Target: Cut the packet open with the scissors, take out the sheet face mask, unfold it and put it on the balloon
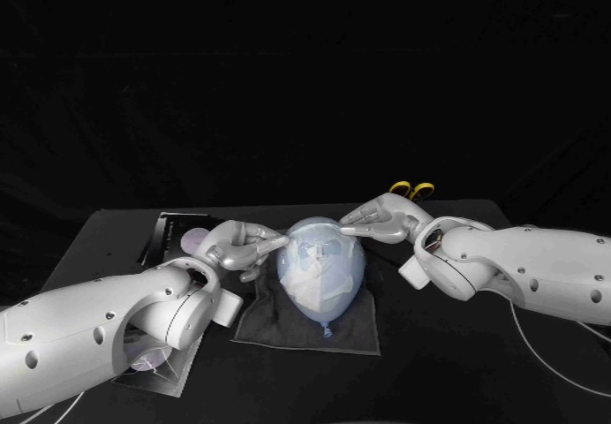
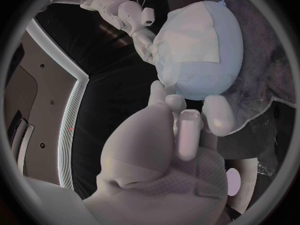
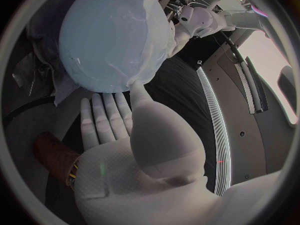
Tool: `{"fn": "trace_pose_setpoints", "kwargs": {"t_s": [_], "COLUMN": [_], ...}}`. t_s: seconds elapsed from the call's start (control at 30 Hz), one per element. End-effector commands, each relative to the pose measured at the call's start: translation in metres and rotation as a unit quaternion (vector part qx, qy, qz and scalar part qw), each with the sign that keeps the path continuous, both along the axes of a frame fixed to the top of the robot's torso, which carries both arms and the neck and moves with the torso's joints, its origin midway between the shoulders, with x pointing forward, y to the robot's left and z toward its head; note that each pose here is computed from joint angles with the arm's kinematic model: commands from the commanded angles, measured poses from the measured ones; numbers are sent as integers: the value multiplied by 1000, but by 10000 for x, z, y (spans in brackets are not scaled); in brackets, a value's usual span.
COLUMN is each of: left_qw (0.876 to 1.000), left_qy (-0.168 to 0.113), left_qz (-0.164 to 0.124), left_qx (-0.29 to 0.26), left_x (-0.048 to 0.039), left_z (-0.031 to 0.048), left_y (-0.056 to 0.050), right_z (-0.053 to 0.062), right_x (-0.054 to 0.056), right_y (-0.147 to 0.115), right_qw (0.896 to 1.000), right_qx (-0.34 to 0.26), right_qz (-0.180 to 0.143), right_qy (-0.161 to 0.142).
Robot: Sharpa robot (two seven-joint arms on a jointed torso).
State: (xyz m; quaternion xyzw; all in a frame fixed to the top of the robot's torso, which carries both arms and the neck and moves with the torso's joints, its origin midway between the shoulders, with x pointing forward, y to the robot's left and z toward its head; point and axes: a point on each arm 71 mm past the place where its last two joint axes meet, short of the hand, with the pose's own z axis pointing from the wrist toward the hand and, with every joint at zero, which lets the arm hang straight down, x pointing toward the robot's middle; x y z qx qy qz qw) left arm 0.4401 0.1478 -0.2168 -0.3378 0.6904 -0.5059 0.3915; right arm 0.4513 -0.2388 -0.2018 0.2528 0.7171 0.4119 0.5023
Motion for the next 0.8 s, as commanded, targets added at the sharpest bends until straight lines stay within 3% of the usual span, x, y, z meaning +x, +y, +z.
{"fn": "trace_pose_setpoints", "kwargs": {"t_s": [0.03,0.43,0.8], "left_qw": [1000,1000,1000], "left_qy": [-11,-17,-16], "left_qz": [6,21,25], "left_qx": [-10,-8,-2], "left_x": [2,11,-3], "left_z": [28,28,28], "left_y": [-12,10,98], "right_z": [-31,-32,-36], "right_x": [-22,-23,-23], "right_y": [24,18,7], "right_qw": [1000,1000,1000], "right_qx": [-2,-3,-3], "right_qz": [10,10,9], "right_qy": [7,8,8]}}
